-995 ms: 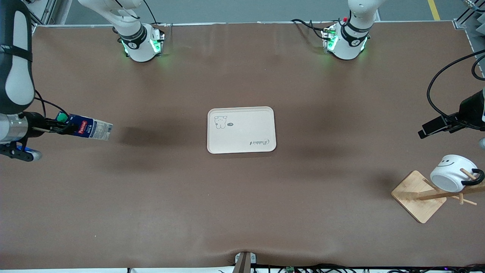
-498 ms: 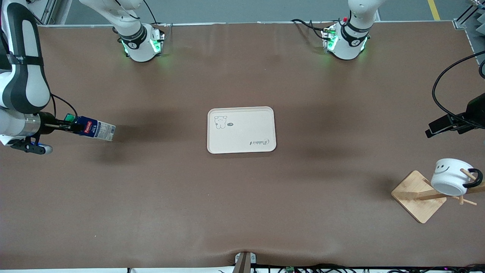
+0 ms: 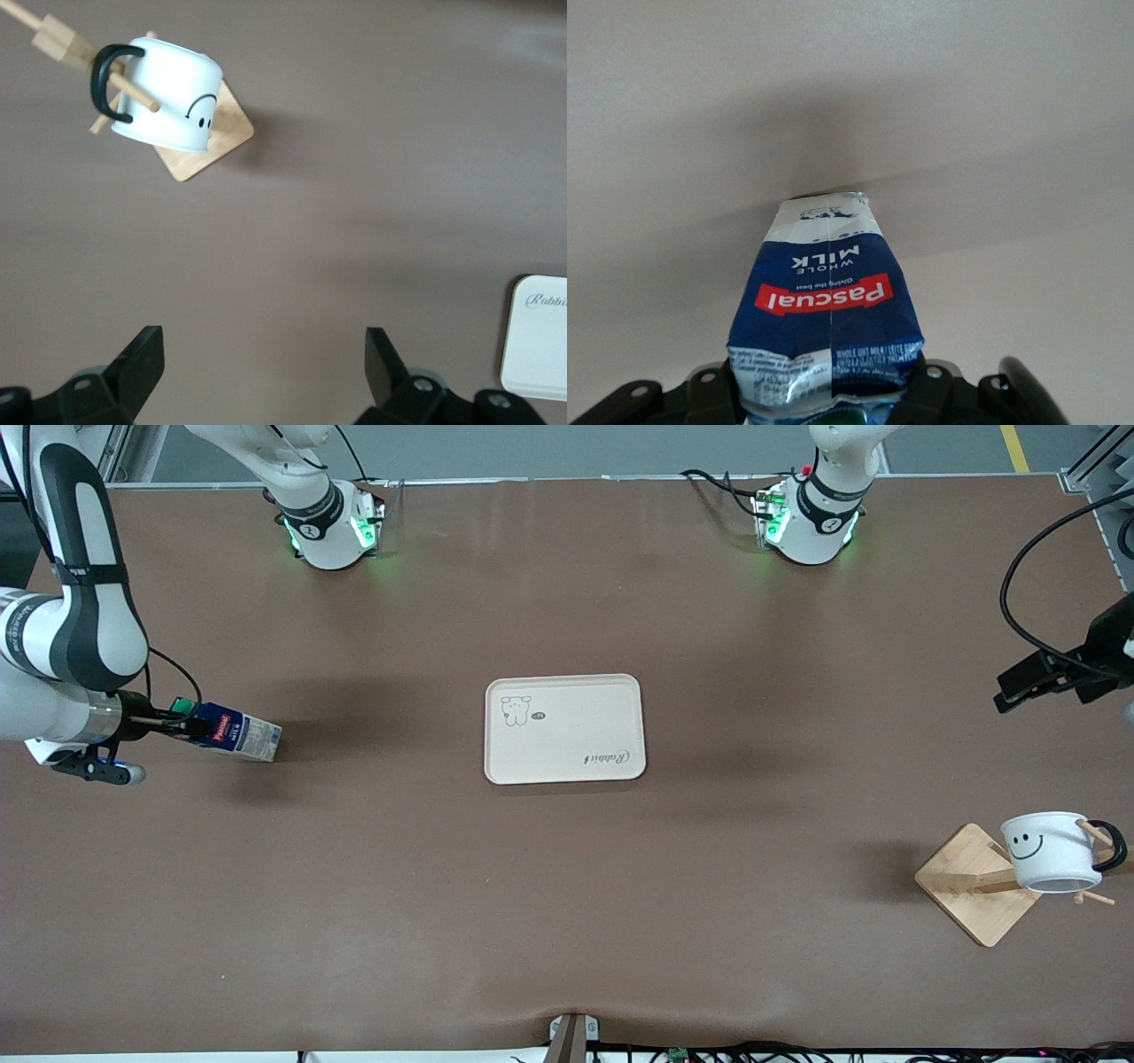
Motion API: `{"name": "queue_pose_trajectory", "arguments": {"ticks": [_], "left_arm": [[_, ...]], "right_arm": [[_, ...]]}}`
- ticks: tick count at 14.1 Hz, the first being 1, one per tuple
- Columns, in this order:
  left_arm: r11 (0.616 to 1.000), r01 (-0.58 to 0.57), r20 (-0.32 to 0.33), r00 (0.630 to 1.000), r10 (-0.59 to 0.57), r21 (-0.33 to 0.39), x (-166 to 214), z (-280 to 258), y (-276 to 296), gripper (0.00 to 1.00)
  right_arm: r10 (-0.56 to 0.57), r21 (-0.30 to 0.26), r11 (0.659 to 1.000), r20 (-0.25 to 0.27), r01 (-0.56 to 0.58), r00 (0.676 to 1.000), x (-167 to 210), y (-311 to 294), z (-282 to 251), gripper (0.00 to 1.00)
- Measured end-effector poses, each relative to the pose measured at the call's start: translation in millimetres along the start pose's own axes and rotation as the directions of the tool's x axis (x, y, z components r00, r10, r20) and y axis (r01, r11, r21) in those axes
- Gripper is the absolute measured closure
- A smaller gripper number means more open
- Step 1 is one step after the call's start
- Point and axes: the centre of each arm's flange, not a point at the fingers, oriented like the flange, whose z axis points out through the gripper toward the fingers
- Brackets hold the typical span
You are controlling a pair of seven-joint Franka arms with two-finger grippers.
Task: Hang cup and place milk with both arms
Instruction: 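Lower the milk carton onto the table and open the right gripper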
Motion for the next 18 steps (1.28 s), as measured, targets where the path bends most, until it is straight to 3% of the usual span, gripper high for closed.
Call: {"name": "queue_pose_trajectory", "arguments": {"ticks": [6, 7, 10, 18], "left_arm": [[1.0, 0.0, 0.028, 1.0, 0.0, 0.017, -27, -26, 5, 0.0], [1.0, -0.004, 0.03, 1.0, 0.003, 0.018, -30, -28, 7, 0.0], [1.0, -0.012, 0.041, 0.999, 0.011, 0.02, -39, -34, 11, 0.0], [1.0, -0.005, 0.061, 0.998, 0.004, 0.016, -51, -35, 6, 0.0]], "right_arm": [[-0.002, 0.0, 1.0, 0.009, 0.002, 1.0, -1, -1, 1, 0.36], [-0.002, 0.0, 1.0, 0.01, 0.002, 1.0, -2, -1, 0, 0.32], [-0.006, 0.001, 1.0, 0.022, 0.006, 1.0, -4, -3, -3, 0.05], [-0.011, 0.002, 1.0, 0.03, 0.011, 0.999, -7, -6, -13, 0.0]]}}
